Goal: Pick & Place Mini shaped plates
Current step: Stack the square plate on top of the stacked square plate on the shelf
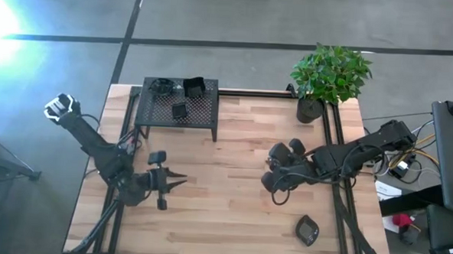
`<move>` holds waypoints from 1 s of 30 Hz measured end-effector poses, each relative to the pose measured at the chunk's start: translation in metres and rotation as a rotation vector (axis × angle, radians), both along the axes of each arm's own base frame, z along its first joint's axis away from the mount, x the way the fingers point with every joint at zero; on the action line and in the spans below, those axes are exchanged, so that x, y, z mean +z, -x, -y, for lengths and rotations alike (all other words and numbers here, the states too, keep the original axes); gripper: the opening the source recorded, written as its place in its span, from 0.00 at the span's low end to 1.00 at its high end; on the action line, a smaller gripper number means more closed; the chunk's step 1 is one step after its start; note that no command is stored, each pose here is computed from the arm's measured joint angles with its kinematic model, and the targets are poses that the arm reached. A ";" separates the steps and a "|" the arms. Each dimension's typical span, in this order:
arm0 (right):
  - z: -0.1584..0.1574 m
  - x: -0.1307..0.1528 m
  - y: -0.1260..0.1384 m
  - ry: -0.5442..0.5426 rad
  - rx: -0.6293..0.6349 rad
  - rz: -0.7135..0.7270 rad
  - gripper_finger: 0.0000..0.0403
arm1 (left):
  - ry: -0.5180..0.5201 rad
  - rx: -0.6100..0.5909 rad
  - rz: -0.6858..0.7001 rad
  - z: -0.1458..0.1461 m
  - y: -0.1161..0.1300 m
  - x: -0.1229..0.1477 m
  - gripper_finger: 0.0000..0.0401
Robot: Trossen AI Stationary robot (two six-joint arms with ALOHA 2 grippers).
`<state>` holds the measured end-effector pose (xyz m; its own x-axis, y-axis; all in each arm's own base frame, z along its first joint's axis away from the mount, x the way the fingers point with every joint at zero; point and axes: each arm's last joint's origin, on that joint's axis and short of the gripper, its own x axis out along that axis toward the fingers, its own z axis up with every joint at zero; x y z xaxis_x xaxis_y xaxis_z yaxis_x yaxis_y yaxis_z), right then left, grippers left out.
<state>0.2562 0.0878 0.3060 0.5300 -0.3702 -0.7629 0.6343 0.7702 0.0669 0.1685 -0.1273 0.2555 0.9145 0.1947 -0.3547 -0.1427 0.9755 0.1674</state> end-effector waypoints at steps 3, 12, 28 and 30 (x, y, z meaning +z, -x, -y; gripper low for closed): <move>0.001 -0.002 0.003 -0.035 -0.072 0.003 0.14 | -0.014 -0.019 -0.005 0.002 0.002 0.000 0.15; 0.006 -0.023 0.019 -0.148 -0.340 -0.077 0.27 | -0.064 -0.048 -0.012 0.004 0.003 0.002 0.15; 0.015 -0.124 0.057 -0.290 -0.761 -0.227 0.28 | -0.132 -0.059 -0.037 0.003 0.004 -0.004 0.15; 0.017 -0.132 0.059 -0.298 -0.769 -0.217 0.28 | -0.146 -0.062 -0.039 0.003 0.004 -0.004 0.15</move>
